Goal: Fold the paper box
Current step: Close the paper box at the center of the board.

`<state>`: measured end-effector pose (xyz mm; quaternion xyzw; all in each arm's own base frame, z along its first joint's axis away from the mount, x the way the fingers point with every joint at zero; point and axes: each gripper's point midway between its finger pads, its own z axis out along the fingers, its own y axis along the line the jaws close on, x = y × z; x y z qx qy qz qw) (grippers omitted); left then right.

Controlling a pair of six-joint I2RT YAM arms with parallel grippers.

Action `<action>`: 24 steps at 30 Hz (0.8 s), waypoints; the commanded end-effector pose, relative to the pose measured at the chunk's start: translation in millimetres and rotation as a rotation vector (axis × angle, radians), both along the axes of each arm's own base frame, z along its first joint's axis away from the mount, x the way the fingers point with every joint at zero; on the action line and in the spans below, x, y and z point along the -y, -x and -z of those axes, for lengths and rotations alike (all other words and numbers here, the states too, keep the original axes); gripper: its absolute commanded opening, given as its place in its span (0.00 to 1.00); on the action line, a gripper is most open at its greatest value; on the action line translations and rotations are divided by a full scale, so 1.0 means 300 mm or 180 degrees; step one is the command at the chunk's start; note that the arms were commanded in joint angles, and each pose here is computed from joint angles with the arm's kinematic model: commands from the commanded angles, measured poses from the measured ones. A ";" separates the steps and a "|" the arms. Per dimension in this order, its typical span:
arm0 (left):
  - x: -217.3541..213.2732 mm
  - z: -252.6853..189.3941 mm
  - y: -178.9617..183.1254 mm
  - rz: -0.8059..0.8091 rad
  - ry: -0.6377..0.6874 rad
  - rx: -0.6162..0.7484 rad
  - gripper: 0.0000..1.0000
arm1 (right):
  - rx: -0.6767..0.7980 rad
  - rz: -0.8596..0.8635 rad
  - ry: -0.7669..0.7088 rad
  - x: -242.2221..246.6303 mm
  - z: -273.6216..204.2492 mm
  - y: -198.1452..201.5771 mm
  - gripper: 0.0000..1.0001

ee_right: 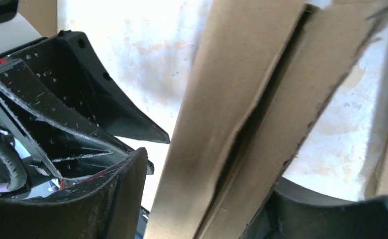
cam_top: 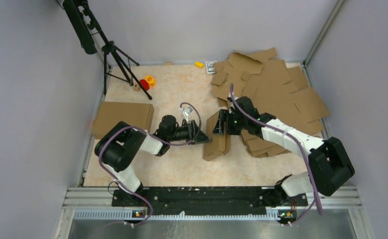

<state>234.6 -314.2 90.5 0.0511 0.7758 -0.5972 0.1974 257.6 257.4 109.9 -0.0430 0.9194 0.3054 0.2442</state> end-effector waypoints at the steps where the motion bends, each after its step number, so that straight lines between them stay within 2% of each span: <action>1: 0.023 -0.086 -0.011 0.0110 0.0115 0.0397 0.42 | 0.0266 -0.0102 0.0209 0.020 -0.054 -0.044 0.53; 3: 0.009 -0.106 -0.008 0.0119 0.0112 0.0450 0.43 | 0.0359 -0.0208 0.0334 0.033 -0.063 -0.049 0.46; 7: -0.073 -0.158 -0.017 0.0024 0.0082 0.0623 0.47 | 0.0484 -0.0675 0.0559 0.041 -0.087 -0.037 0.43; 10: -0.158 -0.174 -0.048 -0.0156 -0.0178 0.0847 0.54 | 0.0522 -0.1109 0.0622 0.029 -0.101 -0.016 0.40; 12: -0.205 -0.187 -0.081 -0.0301 -0.0354 0.1004 0.62 | 0.0554 -0.1423 0.0516 0.005 -0.130 0.011 0.38; 13: -0.220 -0.202 -0.091 -0.0336 -0.0375 0.1115 0.67 | 0.0573 -0.1595 0.0464 -0.004 -0.145 0.028 0.37; 16: -0.241 -0.236 -0.102 -0.0334 -0.0345 0.1502 0.71 | 0.0713 -0.1883 0.0488 -0.002 -0.167 0.048 0.34; 20: -0.247 -0.236 -0.086 -0.0213 -0.0317 0.2088 0.77 | 0.0914 -0.1978 0.0716 0.005 -0.147 0.052 0.32; 22: -0.236 -0.283 -0.072 -0.0060 -0.0208 0.2366 0.89 | 0.1004 -0.2039 0.0908 0.021 -0.134 0.051 0.35; 24: -0.239 -0.303 -0.083 -0.0026 -0.0310 0.2501 0.93 | 0.1140 -0.2097 0.0963 0.029 -0.144 0.049 0.33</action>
